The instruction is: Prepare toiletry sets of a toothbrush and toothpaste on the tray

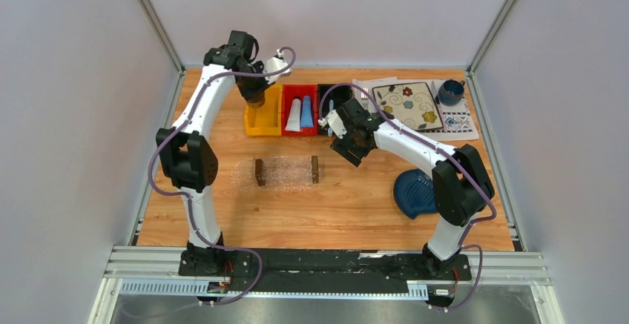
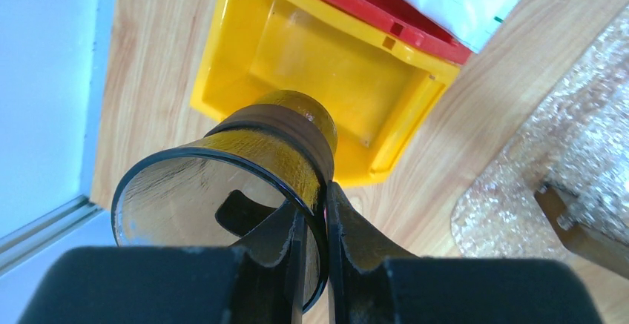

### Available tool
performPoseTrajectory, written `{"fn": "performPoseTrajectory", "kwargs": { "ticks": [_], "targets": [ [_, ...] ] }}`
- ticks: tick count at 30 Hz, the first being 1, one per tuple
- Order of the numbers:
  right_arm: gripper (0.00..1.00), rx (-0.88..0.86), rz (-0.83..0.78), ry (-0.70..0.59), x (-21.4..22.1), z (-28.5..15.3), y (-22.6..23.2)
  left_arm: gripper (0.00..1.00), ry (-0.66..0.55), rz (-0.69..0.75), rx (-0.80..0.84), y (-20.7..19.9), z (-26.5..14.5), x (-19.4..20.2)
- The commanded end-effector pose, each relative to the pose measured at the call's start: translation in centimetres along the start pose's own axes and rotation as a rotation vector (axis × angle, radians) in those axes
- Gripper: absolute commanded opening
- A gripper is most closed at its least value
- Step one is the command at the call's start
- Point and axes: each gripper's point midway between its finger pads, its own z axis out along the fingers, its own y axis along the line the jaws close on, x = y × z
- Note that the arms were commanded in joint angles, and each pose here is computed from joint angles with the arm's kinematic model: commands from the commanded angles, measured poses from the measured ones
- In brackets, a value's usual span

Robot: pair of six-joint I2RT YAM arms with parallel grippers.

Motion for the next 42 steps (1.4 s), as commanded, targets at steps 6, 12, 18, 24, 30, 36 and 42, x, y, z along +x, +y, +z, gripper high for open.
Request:
{"fn": "performPoseTrajectory", "kwargs": {
  "ticks": [6,12,18,24,30,36,42],
  "targets": [
    [0.69,0.044,0.010,-0.047,-0.8,-1.5,-1.1,0.00,-0.049,0.042,-0.094,-3.3,-10.2,-0.2],
    [0.69,0.048,0.016,-0.058,-1.1,-1.8,-1.3,0.00,-0.043,0.031,-0.080,-7.2,-11.7,2.3],
    [0.69,0.046,0.016,-0.059,-1.1,-1.8,-1.2,0.00,-0.052,-0.004,-0.092,-10.6,-11.2,4.8],
    [0.69,0.043,0.016,-0.057,-1.1,-1.8,-1.2,0.00,-0.060,-0.032,-0.084,-13.1,-10.2,6.7],
    [0.69,0.041,0.016,-0.051,-1.0,-1.6,-1.1,0.00,-0.064,-0.058,-0.067,-14.3,-8.7,7.7],
    [0.69,0.041,0.014,-0.047,-0.8,-1.5,-1.1,0.00,-0.058,-0.084,-0.042,-15.1,-7.4,8.4],
    [0.69,0.042,0.011,-0.048,-0.8,-1.5,-1.1,0.00,-0.050,-0.110,-0.053,-15.5,-6.8,9.0]
  ]
}}
